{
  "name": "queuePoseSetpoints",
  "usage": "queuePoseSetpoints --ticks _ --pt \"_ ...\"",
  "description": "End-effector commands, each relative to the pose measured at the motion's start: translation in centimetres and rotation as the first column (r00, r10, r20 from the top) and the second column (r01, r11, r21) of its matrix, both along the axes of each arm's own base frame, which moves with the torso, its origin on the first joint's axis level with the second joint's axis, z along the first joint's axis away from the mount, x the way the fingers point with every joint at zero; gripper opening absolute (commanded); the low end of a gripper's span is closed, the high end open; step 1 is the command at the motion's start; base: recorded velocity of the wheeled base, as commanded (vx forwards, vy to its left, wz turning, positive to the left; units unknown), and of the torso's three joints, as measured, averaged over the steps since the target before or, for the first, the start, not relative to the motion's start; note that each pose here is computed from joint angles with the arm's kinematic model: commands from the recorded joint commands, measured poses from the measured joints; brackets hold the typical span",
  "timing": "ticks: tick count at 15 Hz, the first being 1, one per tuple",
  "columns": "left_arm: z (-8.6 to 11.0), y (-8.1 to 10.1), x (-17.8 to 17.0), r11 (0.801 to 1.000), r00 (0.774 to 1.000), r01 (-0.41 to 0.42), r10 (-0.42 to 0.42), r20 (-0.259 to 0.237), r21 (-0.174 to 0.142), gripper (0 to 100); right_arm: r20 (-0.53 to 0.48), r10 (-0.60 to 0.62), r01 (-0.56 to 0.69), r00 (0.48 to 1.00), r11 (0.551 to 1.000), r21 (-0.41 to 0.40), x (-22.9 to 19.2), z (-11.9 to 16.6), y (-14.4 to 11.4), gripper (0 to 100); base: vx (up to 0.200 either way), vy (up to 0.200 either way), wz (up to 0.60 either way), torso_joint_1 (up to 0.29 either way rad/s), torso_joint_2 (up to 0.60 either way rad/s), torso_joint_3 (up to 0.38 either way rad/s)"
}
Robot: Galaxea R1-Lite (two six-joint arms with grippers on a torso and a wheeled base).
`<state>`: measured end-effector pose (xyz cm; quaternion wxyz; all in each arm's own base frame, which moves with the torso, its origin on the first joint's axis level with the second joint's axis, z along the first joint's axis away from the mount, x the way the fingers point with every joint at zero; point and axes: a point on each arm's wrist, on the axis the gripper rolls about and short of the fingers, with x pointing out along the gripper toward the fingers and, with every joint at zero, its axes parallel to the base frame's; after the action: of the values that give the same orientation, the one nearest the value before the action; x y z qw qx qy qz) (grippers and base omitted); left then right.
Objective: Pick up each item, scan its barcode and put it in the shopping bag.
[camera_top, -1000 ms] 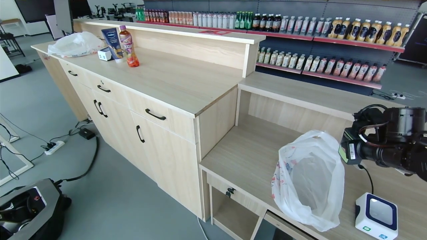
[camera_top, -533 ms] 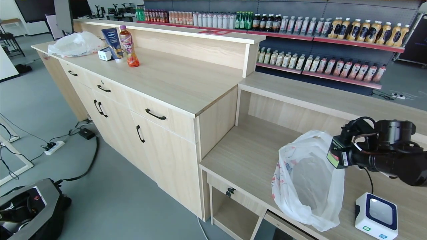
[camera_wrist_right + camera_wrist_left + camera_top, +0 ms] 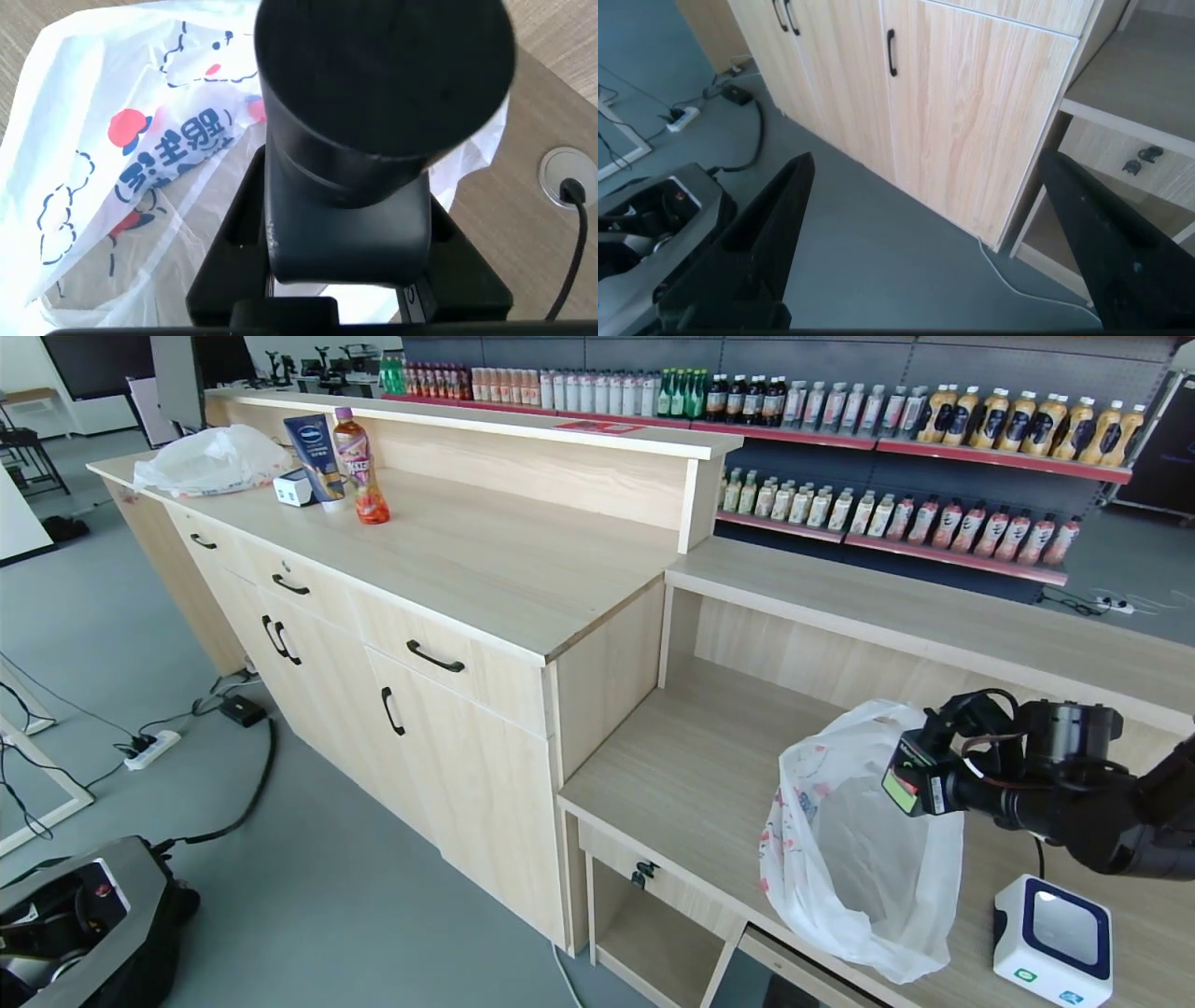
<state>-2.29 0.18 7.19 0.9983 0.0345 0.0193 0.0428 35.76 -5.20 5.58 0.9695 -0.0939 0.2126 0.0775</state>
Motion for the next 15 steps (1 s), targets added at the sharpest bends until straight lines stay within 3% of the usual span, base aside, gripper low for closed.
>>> queuePoseSetpoints --ticks 1,15 --pt "0.0 0.0 0.0 1.0 1.0 -0.001 0.001 0.0 0.0 100 -0.008 0.044 -0.043 0.999 0.999 0.022 0.7 -1.8 0.0 0 0.0 0.0 0.0 0.0 0.0 0.0" --pt "0.0 0.0 0.0 1.0 1.0 -0.001 0.001 0.0 0.0 100 0.072 0.097 -0.099 0.993 0.995 0.024 4.6 -5.4 -0.1 0 0.0 0.0 0.0 0.0 0.0 0.0"
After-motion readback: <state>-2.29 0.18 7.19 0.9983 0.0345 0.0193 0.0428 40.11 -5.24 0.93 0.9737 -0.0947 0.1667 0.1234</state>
